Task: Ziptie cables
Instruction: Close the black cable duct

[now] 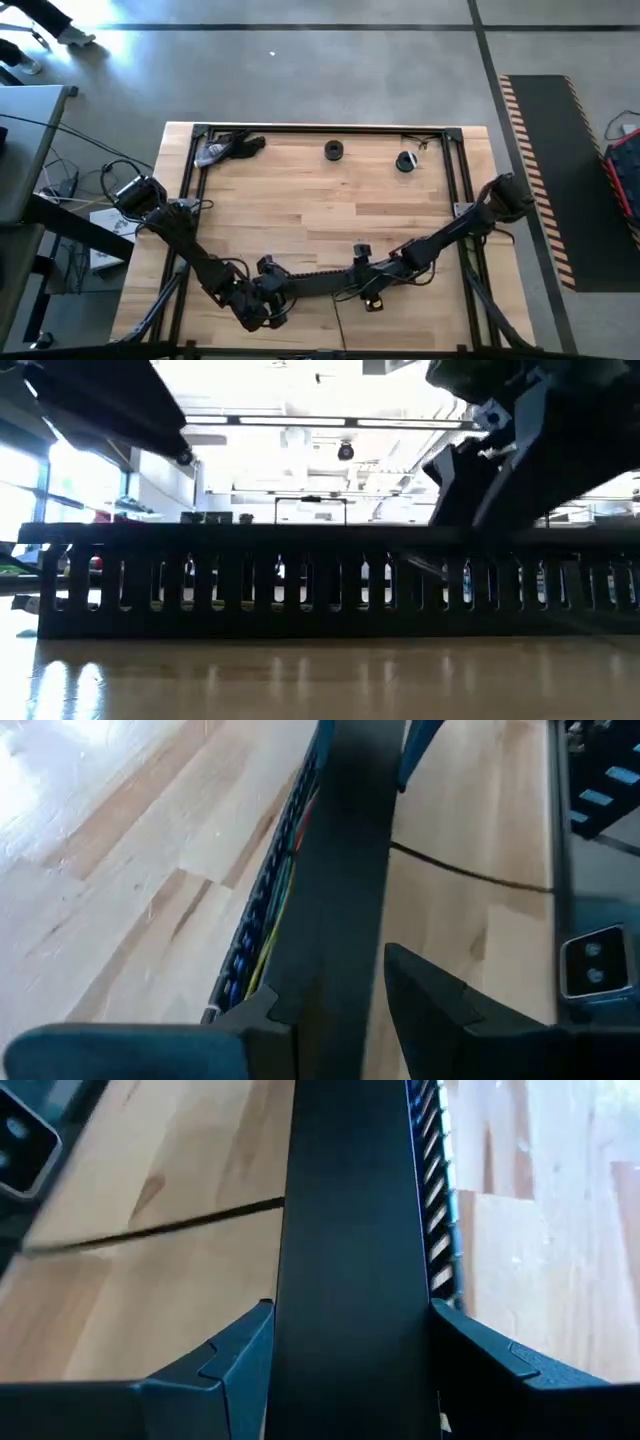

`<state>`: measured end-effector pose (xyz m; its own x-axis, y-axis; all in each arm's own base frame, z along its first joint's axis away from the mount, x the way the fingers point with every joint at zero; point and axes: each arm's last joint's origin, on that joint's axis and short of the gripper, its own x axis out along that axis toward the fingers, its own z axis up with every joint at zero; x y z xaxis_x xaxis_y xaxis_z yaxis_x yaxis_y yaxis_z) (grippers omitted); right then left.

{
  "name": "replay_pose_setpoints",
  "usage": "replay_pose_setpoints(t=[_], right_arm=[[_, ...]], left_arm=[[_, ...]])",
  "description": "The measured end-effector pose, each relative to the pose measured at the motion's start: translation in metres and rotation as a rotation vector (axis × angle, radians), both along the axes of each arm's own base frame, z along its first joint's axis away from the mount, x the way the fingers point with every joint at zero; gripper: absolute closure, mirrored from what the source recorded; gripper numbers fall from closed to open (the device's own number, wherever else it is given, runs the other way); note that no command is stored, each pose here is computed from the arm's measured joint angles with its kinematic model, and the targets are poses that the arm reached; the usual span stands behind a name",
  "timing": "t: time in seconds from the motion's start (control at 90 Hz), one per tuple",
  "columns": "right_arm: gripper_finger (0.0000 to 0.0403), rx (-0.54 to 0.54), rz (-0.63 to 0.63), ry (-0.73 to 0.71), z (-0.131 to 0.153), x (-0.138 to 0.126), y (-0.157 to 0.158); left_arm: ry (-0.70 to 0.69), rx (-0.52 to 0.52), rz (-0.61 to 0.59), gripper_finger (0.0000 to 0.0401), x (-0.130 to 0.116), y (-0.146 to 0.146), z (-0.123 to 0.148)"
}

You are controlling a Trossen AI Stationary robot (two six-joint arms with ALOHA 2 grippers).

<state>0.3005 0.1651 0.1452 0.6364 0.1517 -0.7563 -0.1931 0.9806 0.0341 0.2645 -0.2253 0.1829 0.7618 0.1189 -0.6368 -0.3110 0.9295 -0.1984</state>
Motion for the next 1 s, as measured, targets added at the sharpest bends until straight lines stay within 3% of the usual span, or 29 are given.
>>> replay_pose_setpoints(t=[0.222,0.578,1.0], right_arm=[[0.0199,-0.026,-0.019,-0.015,0.0,0.001,-0.001],[0.0199,-0.135,-0.013,-0.053,0.019,0.006,0.011],[0.0199,-0.142,-0.089,-0.024,0.008,0.001,0.002]], left_arm=[[0.018,0.0,0.014,0.0311,0.001,-0.003,-0.009],[-0.041,-0.001,0.015,0.0311,-0.001,0.0,0.007],[-0.047,0.017,0.023,0.0311,-0.001,0.001,0.007]])
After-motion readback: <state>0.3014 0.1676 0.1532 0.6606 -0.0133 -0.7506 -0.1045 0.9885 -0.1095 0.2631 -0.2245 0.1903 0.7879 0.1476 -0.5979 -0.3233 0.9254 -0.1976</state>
